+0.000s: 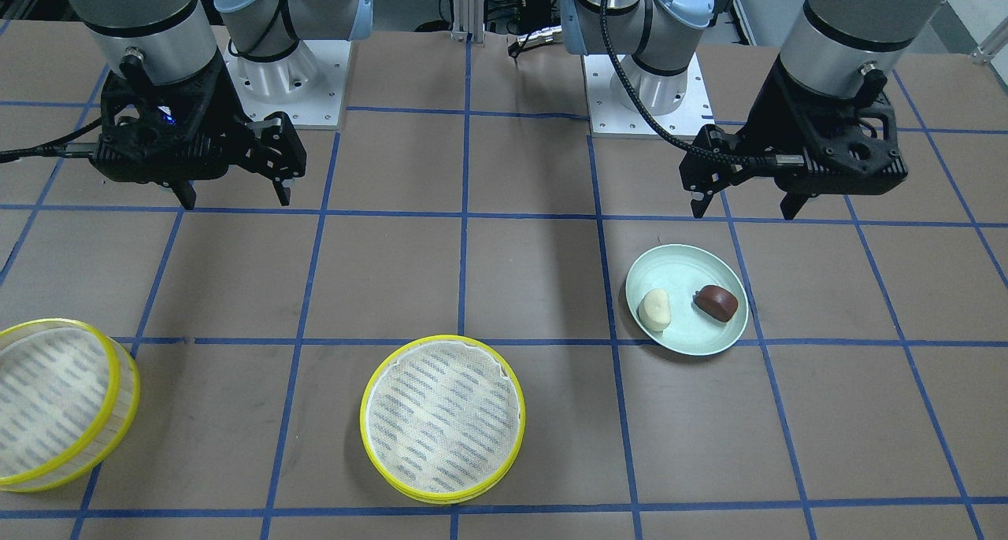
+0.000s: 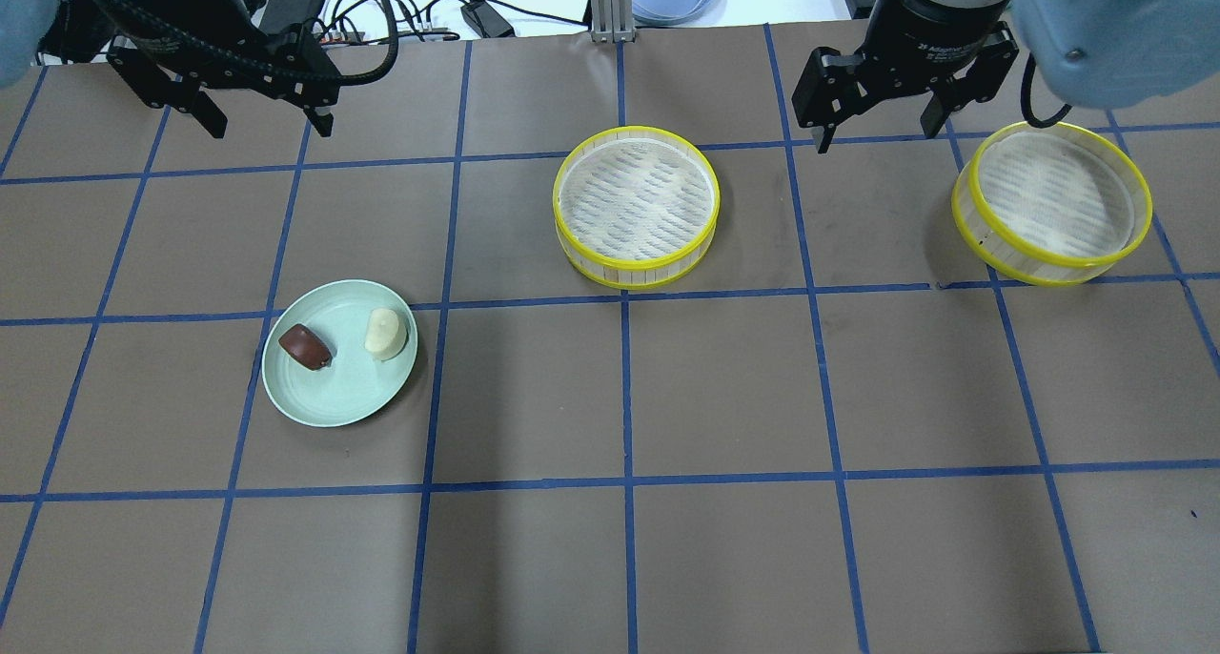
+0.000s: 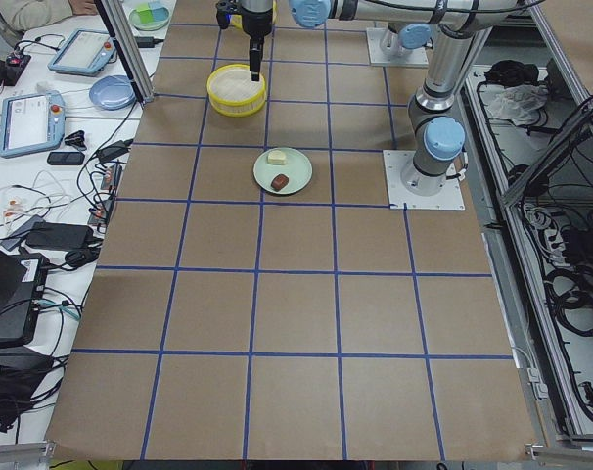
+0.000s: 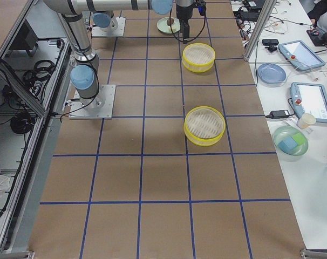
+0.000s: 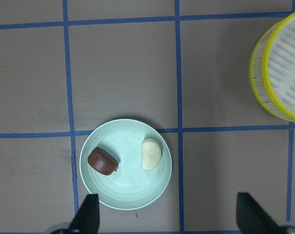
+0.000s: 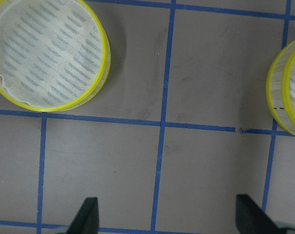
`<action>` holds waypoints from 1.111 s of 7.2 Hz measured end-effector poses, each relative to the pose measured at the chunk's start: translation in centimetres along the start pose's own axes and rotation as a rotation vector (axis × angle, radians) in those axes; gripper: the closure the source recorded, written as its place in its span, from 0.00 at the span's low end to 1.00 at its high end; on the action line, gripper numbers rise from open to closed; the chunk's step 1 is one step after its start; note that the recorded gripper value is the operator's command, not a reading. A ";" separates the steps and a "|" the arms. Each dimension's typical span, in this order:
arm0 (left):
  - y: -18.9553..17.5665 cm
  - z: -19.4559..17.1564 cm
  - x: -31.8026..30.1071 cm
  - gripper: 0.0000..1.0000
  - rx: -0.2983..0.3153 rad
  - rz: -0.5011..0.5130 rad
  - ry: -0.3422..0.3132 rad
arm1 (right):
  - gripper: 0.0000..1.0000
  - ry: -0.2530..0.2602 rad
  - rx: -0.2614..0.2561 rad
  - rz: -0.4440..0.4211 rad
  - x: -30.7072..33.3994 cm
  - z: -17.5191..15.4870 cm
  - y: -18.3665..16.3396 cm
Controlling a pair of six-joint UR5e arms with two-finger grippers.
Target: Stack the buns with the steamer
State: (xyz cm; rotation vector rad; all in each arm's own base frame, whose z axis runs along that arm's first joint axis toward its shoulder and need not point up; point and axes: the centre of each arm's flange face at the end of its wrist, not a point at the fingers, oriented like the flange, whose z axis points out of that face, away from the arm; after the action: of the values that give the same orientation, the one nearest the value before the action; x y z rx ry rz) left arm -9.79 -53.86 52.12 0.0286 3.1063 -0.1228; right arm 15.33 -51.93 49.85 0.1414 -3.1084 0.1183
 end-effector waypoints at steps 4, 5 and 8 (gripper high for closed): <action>-0.1 0.8 -0.3 0.00 -0.004 -0.001 -0.002 | 0.01 0.000 0.000 -0.002 0.1 0.0 0.0; 0.0 2.3 -0.4 0.00 -0.027 0.002 -0.002 | 0.01 0.000 0.000 -0.001 0.1 0.0 0.0; 0.9 12.2 -1.3 0.00 -0.103 0.074 0.010 | 0.00 0.002 0.001 0.009 0.8 0.1 -0.2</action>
State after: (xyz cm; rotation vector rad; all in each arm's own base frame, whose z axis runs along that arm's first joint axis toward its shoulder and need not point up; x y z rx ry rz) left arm -8.11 -53.92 39.95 0.1417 3.1116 0.0398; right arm 14.52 -52.20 49.83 0.1265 -3.1070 0.1195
